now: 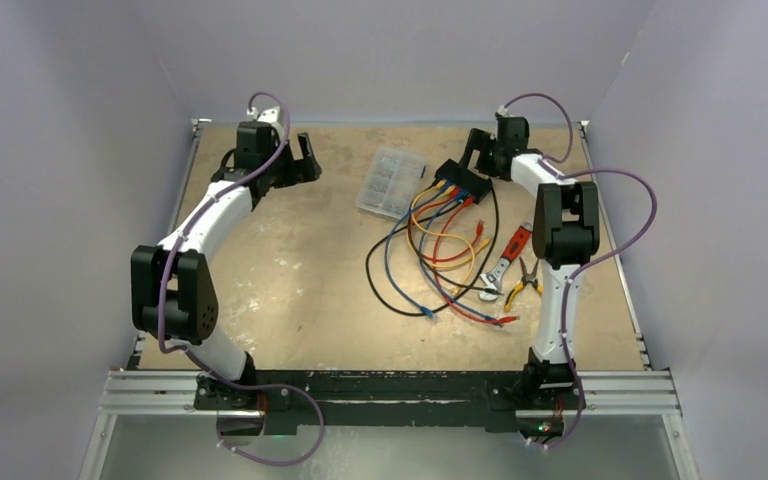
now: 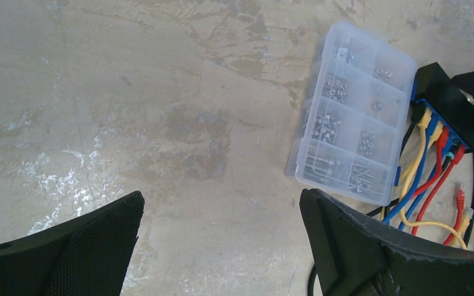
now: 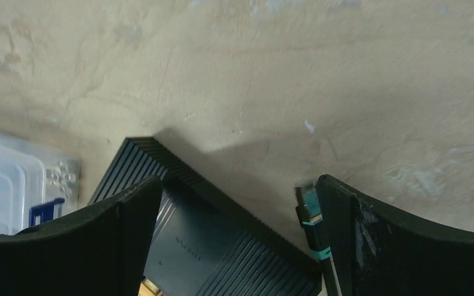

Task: Pull the plug from the switch port
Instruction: Move the switch port to the center of the board.

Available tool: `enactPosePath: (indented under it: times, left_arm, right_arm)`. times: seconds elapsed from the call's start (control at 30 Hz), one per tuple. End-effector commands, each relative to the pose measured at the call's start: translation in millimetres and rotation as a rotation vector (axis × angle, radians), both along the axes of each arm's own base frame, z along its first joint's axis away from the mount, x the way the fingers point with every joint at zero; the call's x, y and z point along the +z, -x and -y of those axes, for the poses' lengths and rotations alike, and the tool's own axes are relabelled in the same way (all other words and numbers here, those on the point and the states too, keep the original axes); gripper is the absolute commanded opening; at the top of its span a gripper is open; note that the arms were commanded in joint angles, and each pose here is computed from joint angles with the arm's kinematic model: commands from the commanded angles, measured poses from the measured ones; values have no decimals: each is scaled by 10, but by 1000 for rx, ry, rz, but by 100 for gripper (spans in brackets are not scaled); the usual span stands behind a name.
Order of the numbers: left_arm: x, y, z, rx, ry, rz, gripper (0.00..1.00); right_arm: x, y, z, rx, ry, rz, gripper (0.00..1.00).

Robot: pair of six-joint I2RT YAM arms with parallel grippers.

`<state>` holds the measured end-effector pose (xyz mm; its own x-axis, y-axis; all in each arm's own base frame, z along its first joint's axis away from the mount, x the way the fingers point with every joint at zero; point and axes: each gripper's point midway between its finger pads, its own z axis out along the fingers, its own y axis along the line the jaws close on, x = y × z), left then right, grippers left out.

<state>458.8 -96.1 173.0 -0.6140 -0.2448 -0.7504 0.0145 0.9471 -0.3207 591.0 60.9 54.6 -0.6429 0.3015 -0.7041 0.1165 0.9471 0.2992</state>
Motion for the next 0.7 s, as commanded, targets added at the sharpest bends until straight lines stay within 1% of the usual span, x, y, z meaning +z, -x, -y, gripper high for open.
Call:
enactPosePath:
  times: [0.0, 0.17, 0.27, 0.33, 0.5, 0.67]
  left_arm:
    - [433, -38, 45, -45, 34, 138, 99]
    - [416, 3, 97, -79, 45, 134, 99]
    - [424, 10, 128, -96, 54, 137, 99]
    - [440, 13, 140, -103, 57, 142, 99]
    - [471, 25, 136, -108, 52, 159, 99]
    - [387, 28, 158, -120, 57, 148, 99]
  right_arm:
    - [148, 67, -201, 106, -102, -17, 99]
    - [36, 110, -424, 219, -183, -53, 99]
    - [-3, 144, -458, 245, -191, -53, 99]
    - [0, 196, -517, 296, -199, -47, 99]
    - [-28, 471, -705, 397, -263, -72, 99]
    - [-65, 891, -1019, 501, -293, -109, 99]
